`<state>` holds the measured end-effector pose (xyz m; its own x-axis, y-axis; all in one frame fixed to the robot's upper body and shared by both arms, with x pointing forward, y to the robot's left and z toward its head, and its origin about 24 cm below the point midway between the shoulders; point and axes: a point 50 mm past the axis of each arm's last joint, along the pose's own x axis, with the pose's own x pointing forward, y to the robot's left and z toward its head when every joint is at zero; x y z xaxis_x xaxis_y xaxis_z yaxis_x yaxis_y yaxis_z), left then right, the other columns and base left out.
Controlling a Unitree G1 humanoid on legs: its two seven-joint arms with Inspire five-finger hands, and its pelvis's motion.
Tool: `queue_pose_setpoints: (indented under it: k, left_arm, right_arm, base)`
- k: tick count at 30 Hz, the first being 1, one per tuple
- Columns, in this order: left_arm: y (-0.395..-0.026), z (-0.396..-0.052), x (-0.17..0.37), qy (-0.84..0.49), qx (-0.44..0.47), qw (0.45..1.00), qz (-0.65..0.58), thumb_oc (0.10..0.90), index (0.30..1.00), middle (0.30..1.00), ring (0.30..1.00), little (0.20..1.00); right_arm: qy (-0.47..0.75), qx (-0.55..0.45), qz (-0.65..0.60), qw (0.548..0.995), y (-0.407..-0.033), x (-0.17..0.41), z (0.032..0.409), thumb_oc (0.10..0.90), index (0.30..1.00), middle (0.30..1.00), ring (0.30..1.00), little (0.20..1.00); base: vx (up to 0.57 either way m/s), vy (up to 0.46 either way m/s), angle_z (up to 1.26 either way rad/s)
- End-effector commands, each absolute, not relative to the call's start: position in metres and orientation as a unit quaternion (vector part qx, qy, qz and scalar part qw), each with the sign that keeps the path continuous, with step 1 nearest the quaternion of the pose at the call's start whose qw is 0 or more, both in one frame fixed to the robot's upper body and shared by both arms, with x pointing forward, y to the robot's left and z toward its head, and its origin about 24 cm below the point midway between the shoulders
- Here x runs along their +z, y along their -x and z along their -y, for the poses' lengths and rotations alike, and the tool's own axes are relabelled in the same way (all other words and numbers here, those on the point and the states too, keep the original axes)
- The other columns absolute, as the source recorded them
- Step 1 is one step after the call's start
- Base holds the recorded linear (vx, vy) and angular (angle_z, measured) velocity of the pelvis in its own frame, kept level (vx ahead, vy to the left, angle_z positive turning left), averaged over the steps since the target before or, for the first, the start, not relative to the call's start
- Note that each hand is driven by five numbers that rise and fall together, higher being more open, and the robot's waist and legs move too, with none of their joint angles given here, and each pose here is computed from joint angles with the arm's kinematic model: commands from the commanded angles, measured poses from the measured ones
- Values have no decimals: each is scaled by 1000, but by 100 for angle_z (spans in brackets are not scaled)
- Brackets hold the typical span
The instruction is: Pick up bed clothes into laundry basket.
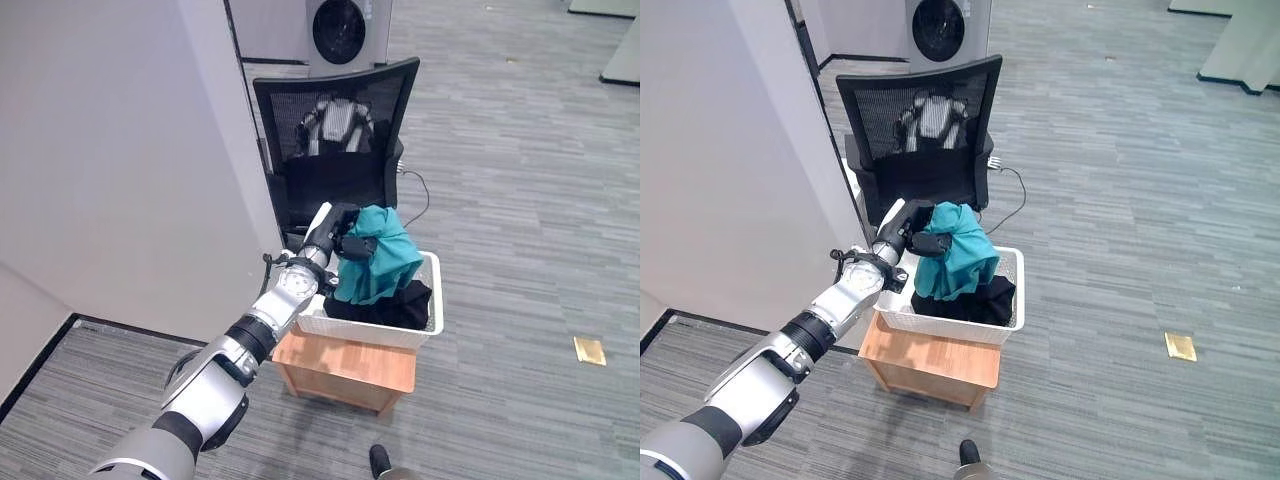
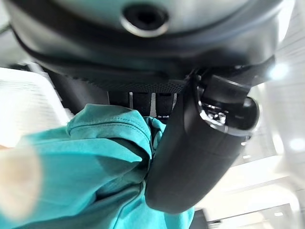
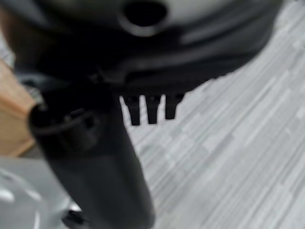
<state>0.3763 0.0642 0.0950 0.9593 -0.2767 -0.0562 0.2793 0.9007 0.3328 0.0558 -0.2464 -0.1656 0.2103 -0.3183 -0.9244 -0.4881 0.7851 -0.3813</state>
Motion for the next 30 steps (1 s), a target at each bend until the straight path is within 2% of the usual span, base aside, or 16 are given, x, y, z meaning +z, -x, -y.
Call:
queue_pose_setpoints:
  k: [1,11,12,13,20,30]
  left_arm:
    - [-399,-58,171,-177,-120,969,120,400,300,300,300,300]
    - [-407,-83,161,-217,-82,969,89,400,300,300,300,300]
    - [-407,-83,161,-217,-81,969,89,574,561,561,561,561]
    - [-407,-84,159,-220,-79,968,86,800,900,900,900,900]
    - [-407,-80,151,-249,-81,962,75,800,900,900,900,900]
    - [-409,-74,189,-299,-39,940,157,800,900,900,900,900]
  right_arm:
    - [356,25,-652,669,-49,-156,284,800,900,900,900,900]
    - [360,17,-654,666,-48,-154,288,800,900,900,900,900]
    - [360,17,-654,666,-48,-154,288,800,900,900,900,900]
    - [358,17,-654,667,-47,-154,287,800,900,900,900,900]
    - [372,21,-633,678,-63,-152,288,800,900,900,900,900]
    - [355,20,-629,691,-62,-155,281,800,900,900,900,900]
  base:
    - [-19,-11,-10]
    - [-18,-11,-12]
    - [11,-15,-13]
    - [12,-18,-10]
    - [2,-3,-1]
    - [2,-2,2]
